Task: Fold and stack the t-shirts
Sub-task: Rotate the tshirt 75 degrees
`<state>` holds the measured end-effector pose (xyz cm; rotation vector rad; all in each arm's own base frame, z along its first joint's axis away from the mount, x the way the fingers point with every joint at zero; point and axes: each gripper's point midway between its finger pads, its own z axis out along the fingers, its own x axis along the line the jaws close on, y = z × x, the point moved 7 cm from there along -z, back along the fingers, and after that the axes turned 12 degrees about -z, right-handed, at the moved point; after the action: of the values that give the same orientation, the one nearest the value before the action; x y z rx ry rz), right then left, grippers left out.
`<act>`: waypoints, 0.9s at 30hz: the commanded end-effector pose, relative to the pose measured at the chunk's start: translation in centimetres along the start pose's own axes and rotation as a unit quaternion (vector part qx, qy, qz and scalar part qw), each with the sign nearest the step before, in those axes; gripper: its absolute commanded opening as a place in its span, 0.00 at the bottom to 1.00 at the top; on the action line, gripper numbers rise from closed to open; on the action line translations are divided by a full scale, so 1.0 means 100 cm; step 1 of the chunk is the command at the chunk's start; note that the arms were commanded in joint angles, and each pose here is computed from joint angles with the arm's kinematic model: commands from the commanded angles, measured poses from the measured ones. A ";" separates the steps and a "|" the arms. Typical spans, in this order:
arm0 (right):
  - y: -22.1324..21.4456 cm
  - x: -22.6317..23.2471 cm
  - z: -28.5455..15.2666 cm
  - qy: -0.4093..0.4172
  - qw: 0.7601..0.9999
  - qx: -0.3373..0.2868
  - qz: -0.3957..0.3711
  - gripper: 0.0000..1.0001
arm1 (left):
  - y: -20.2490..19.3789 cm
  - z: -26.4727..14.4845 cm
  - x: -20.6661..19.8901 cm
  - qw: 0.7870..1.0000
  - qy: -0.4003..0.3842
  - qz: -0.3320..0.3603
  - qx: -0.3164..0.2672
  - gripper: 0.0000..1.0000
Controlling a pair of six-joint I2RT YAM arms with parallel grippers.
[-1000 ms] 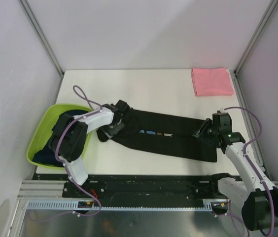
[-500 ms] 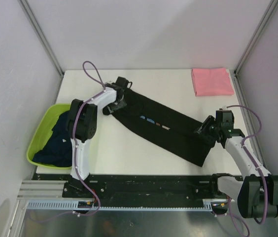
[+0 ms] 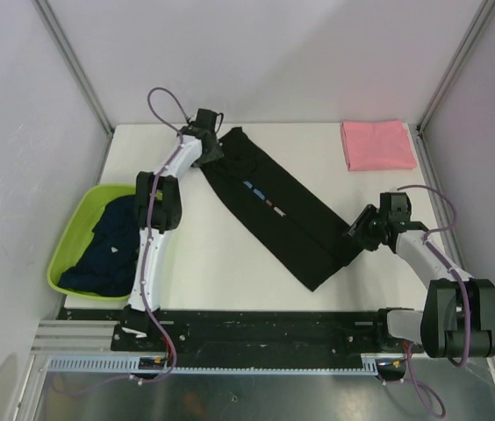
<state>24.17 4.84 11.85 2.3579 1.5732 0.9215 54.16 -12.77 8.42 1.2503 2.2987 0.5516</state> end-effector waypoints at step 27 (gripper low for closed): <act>0.027 0.011 0.008 -0.017 0.998 -0.022 -0.055 0.45 | 0.082 -0.076 0.000 0.990 -0.139 -0.028 -0.022 0.75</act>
<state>25.51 5.30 12.04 2.2745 1.6553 0.8544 56.75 -8.00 12.61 1.1575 2.2063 0.4215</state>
